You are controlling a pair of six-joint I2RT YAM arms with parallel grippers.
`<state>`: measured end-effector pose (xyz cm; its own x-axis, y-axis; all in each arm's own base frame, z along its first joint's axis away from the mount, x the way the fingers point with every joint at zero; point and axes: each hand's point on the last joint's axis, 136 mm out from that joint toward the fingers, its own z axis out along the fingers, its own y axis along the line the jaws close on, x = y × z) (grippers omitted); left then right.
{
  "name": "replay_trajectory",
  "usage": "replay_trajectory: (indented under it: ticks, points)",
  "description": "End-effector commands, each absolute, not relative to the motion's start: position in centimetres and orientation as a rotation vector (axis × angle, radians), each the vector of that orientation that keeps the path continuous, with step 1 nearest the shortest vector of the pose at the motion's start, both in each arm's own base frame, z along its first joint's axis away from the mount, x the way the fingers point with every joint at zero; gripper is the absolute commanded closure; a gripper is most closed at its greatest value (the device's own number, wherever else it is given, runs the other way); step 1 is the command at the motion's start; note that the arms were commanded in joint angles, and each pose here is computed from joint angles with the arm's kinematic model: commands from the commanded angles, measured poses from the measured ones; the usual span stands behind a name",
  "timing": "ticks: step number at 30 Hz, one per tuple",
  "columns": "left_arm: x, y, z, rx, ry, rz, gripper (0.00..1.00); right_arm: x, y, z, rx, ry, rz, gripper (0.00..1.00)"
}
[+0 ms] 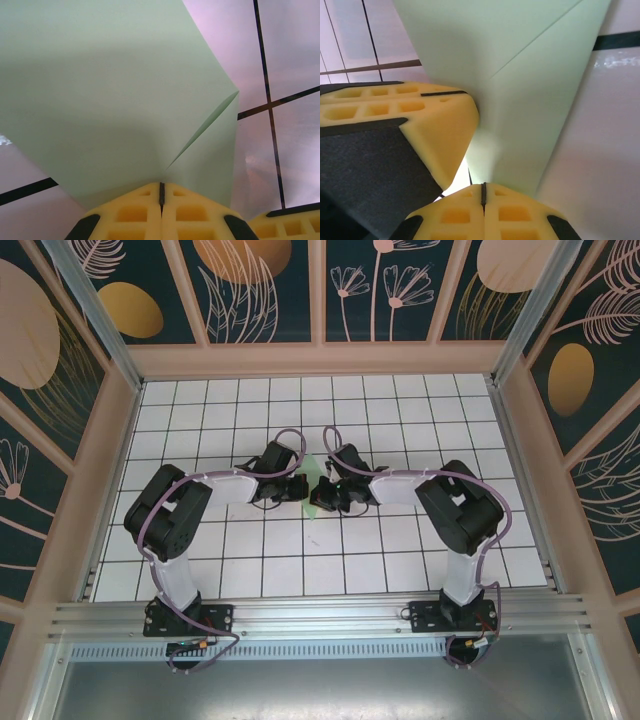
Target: Fold a paper plane with a square sheet of paper (pick it up from the middle)
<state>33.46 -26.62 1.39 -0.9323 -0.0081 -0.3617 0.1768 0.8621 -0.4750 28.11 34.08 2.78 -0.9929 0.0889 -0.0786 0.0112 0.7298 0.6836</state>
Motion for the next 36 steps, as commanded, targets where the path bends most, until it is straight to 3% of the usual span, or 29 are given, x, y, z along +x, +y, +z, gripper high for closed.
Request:
replay_trajectory:
  ticks: [1,6,15,23,29,36]
  points:
    - [32.0,-24.4,-1.3,0.082,2.784,-0.608,0.92,26.7,33.1,0.1,0.140,2.898,1.042,0.93]
    - [31.9,-24.2,-1.3,0.082,2.786,-0.593,0.92,26.6,31.7,-0.7,0.156,2.909,0.951,0.94]
    - [31.8,-24.2,-1.5,0.073,2.785,-0.600,0.92,26.1,34.2,4.9,0.012,2.786,1.171,0.93]
    - [31.7,-24.3,-1.6,0.067,2.789,-0.609,0.92,25.0,34.1,2.6,0.047,2.832,1.197,0.92]
    - [31.8,-24.3,-1.3,0.067,2.785,-0.609,0.92,24.1,32.2,-0.1,0.106,2.935,1.019,0.92]
    - [31.8,-24.3,-1.2,0.068,2.782,-0.606,0.92,25.0,33.5,2.9,0.019,2.868,1.029,0.92]
